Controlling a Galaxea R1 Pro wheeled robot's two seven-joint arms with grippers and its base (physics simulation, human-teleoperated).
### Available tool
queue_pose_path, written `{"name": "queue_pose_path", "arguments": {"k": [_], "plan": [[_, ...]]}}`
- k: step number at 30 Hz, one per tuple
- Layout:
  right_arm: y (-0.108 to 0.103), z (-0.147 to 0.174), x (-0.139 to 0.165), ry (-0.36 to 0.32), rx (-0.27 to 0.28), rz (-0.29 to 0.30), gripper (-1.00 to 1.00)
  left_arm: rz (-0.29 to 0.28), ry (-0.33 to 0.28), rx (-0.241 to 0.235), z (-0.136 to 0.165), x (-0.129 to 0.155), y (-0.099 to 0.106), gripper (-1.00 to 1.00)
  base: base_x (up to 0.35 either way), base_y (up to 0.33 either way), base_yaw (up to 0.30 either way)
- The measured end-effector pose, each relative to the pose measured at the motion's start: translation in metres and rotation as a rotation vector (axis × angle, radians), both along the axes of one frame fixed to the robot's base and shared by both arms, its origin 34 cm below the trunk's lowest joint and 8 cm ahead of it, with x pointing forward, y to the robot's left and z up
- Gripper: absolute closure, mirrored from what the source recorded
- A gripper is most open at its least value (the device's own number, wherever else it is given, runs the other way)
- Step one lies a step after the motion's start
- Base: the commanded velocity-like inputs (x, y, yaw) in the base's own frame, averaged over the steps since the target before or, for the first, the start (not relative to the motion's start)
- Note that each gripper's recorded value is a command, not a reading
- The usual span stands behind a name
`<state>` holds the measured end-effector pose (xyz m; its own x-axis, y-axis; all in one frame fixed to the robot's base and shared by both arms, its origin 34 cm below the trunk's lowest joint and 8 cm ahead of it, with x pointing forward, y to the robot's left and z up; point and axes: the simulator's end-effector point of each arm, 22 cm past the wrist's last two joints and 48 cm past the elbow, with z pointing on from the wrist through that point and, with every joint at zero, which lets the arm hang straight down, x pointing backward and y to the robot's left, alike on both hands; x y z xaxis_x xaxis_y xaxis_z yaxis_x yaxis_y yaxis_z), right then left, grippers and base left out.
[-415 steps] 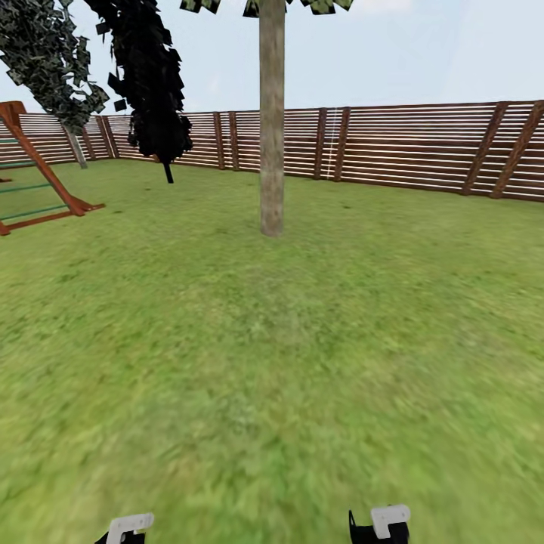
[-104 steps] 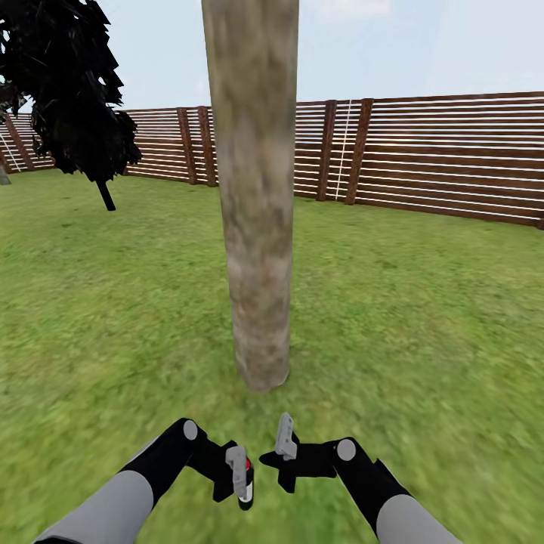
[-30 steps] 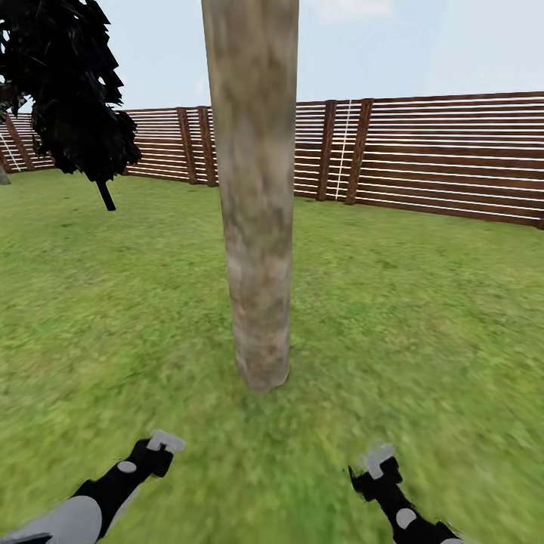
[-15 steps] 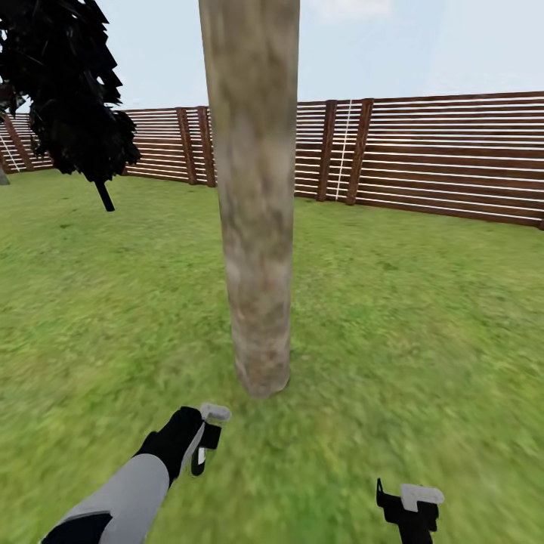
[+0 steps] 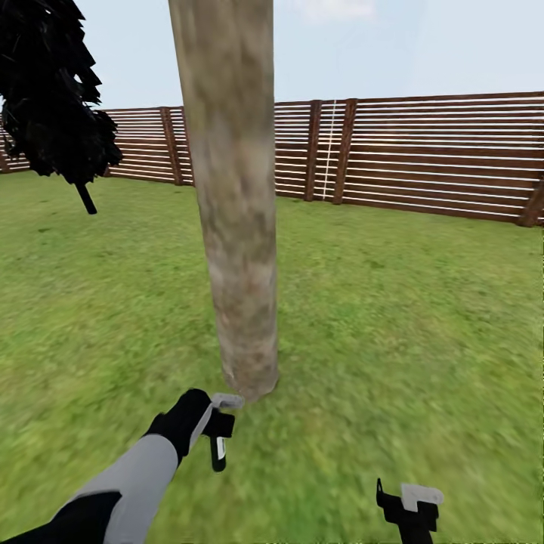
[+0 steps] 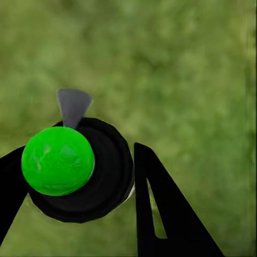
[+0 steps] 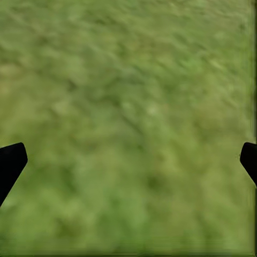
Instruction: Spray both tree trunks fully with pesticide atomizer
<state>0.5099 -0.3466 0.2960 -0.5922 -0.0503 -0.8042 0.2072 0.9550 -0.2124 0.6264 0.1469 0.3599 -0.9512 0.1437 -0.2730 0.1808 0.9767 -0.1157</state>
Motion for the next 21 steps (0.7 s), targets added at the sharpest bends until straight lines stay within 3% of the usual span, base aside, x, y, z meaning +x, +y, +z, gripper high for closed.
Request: {"name": "queue_pose_path", "arguments": {"k": [4,7,8,11,12,14,16,17,19,21], "plan": [[0.000,0.000,0.000,0.000,-0.001,0.000,-1.00,0.005,-0.040,0.004,0.015,0.020,0.004,1.00,-0.008,0.000,-0.004],[-0.001,0.000,0.000,0.001,-0.001,0.000,-1.00,0.039,-0.095,0.049,0.030,0.043,0.042,1.00,-0.040,0.000,0.000],[0.000,0.000,0.000,0.001,-0.001,0.001,-1.00,0.045,-0.103,0.052,0.031,0.045,0.046,1.00,-0.255,0.000,0.000],[0.000,-0.001,-0.001,0.002,-0.001,0.000,-1.00,0.016,-0.104,-0.011,0.034,0.041,0.000,1.00,-0.311,0.000,0.000],[0.000,-0.001,0.000,0.002,-0.001,0.000,-1.00,0.002,-0.112,-0.008,0.037,0.043,-0.005,1.00,-0.063,0.000,0.000],[0.000,0.000,0.000,0.002,-0.001,0.001,-1.00,0.000,-0.142,0.020,0.047,0.056,0.007,1.00,-0.025,0.000,0.000],[0.000,0.000,0.000,0.001,0.000,0.003,-1.00,0.039,-0.204,0.075,0.065,0.077,0.052,1.00,-0.005,0.000,0.000],[0.000,0.000,0.000,0.001,0.000,0.003,-1.00,0.051,-0.217,0.076,0.069,0.080,0.059,1.00,0.000,0.000,0.000],[0.000,0.000,0.000,0.001,0.000,0.003,-1.00,-0.001,-0.224,0.044,0.072,0.078,0.020,1.00,0.000,0.000,0.000],[0.000,0.000,0.000,0.001,0.000,0.003,-1.00,-0.069,-0.233,0.049,0.075,0.075,-0.007,1.00,0.000,0.000,0.000]]}}
